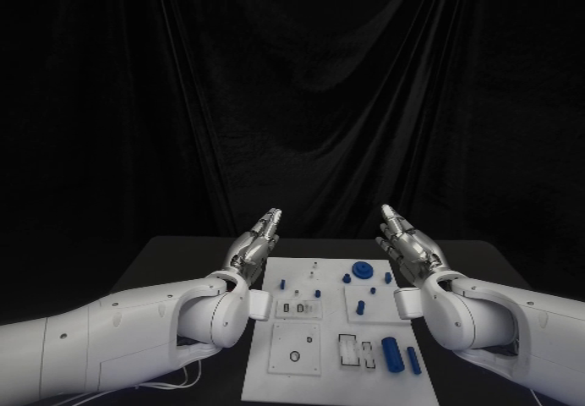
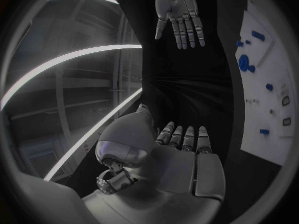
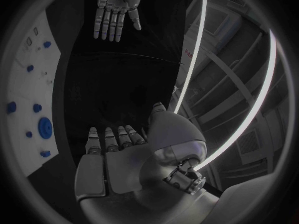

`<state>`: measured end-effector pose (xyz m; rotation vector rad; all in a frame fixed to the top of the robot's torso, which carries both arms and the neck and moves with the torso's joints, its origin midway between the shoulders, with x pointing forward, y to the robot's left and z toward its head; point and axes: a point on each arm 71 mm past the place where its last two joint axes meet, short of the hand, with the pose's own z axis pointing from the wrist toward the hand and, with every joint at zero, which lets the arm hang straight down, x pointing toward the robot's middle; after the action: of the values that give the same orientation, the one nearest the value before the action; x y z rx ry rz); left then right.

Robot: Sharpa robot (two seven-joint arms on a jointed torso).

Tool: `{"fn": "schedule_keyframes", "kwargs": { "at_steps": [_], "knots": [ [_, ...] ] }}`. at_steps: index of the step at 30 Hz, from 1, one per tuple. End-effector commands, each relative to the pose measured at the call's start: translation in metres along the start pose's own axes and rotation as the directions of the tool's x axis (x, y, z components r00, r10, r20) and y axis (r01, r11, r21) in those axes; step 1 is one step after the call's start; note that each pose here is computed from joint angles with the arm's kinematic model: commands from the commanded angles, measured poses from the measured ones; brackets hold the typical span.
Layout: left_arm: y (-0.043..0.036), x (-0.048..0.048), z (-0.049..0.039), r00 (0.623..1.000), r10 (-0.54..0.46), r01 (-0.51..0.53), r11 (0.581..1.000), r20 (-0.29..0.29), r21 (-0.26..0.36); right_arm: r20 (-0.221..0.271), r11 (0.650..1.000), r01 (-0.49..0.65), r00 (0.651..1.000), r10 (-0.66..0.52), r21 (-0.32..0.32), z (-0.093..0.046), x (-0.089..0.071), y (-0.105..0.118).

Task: Assemble the parts on the task board

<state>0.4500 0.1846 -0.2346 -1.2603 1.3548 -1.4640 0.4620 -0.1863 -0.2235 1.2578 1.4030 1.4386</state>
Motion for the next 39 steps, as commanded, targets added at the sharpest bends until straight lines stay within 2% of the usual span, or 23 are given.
{"fn": "schedule_keyframes", "kwargs": {
  "at_steps": [1,3,8,15,16,21,29,35,39],
  "knots": [
    [-0.0074,0.0102,-0.0018,0.967,-0.199,0.208,0.977,-0.157,0.040,-0.140,0.980,-0.177,0.972,0.189,0.093,0.000,0.009,0.000],
    [-0.0077,0.0116,-0.0038,0.950,-0.246,0.258,0.966,-0.194,0.035,-0.169,0.972,-0.204,0.960,0.221,0.113,-0.001,0.010,0.001],
    [-0.0085,0.0132,-0.0072,0.915,-0.319,0.335,0.942,-0.247,0.026,-0.207,0.960,-0.241,0.941,0.266,0.140,-0.002,0.011,0.003],
    [-0.0093,0.0138,-0.0095,0.887,-0.366,0.387,0.922,-0.280,0.019,-0.220,0.956,-0.253,0.934,0.282,0.149,-0.002,0.012,0.003],
    [-0.0177,-0.0014,-0.0071,0.871,-0.201,0.296,0.943,-0.447,0.152,-0.275,0.947,-0.269,0.910,0.310,0.177,-0.007,-0.003,0.005],
    [-0.0206,-0.0055,-0.0103,0.875,-0.173,0.283,0.940,-0.452,0.190,-0.306,0.949,-0.257,0.903,0.303,0.181,-0.010,-0.009,0.007],
    [-0.0250,-0.0093,-0.0177,0.881,-0.107,0.241,0.940,-0.460,0.243,-0.380,0.984,-0.122,0.910,0.165,0.133,-0.018,-0.023,0.016],
    [-0.0283,-0.0203,-0.0209,0.904,-0.032,0.175,0.937,-0.426,0.301,-0.364,0.991,-0.075,0.925,0.112,0.114,-0.020,-0.039,0.024],
    [-0.0306,-0.0306,-0.0228,0.918,-0.003,0.145,0.933,-0.397,0.329,-0.342,0.995,-0.056,0.936,0.079,0.078,-0.019,-0.050,0.032]
  ]
}}
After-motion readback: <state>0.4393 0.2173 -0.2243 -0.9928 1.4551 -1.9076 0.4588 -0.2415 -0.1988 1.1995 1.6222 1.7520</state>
